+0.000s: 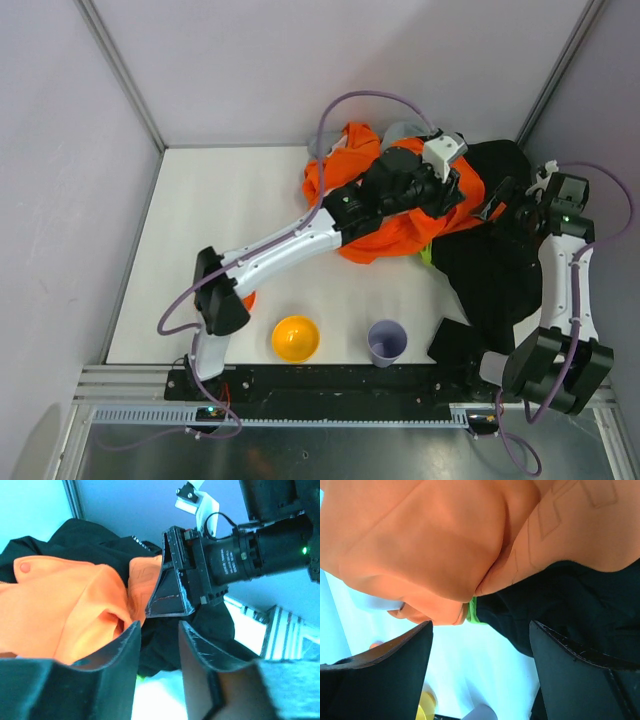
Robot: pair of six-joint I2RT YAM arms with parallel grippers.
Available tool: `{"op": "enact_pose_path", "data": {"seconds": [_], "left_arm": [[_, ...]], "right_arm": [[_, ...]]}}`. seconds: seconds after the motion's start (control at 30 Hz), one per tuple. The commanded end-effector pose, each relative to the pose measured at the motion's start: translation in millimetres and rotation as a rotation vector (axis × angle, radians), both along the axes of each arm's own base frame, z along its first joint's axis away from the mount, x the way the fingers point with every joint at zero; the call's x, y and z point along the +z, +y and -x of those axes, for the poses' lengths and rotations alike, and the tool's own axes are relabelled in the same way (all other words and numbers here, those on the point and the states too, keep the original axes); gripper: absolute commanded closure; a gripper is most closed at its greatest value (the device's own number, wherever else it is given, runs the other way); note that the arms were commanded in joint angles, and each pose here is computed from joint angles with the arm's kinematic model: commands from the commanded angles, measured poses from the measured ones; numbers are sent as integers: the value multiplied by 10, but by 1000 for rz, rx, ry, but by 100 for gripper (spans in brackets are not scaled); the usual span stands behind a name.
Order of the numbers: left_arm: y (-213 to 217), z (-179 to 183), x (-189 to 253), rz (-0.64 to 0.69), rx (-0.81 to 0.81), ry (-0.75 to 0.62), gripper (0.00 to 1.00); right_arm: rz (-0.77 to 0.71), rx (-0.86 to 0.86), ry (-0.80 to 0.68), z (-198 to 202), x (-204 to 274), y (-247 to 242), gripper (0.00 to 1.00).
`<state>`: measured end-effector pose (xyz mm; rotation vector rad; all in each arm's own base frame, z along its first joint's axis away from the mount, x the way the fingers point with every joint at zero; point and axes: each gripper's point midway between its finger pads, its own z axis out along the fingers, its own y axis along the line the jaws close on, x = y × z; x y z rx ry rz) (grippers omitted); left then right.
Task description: Pick out a specific cloth from the pile
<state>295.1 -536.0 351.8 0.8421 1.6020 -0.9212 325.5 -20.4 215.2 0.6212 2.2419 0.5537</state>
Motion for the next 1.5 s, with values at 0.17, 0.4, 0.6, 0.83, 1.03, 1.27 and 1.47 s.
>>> {"op": "enact_pose_path", "data": {"seconds": [0.17, 0.4, 0.6, 0.83, 1.03, 1.27, 1.47], "left_arm": [[242, 350, -988, -169, -73, 181, 9], [266, 578, -1667, -220, -68, 441, 7], [166, 610, -2135, -234, -9, 636, 8], [85, 501, -2462, -192, 96, 836, 9], [66, 368, -2624, -117, 163, 961, 10], [81, 139, -2777, 17, 257, 1042, 14], [33, -28, -2877, 44, 319, 1037, 14]], "right_arm": [[8, 72, 50, 128, -225, 261, 19], [63, 105, 95, 141, -380, 403, 20], [123, 98, 146, 131, -557, 382, 23], [264, 50, 238, 135, -880, 204, 41], [379, 41, 307, 107, -1100, 196, 70], [472, -31, 342, 149, -1116, -33, 100], [456, -148, 281, 191, -868, -335, 100]]}}
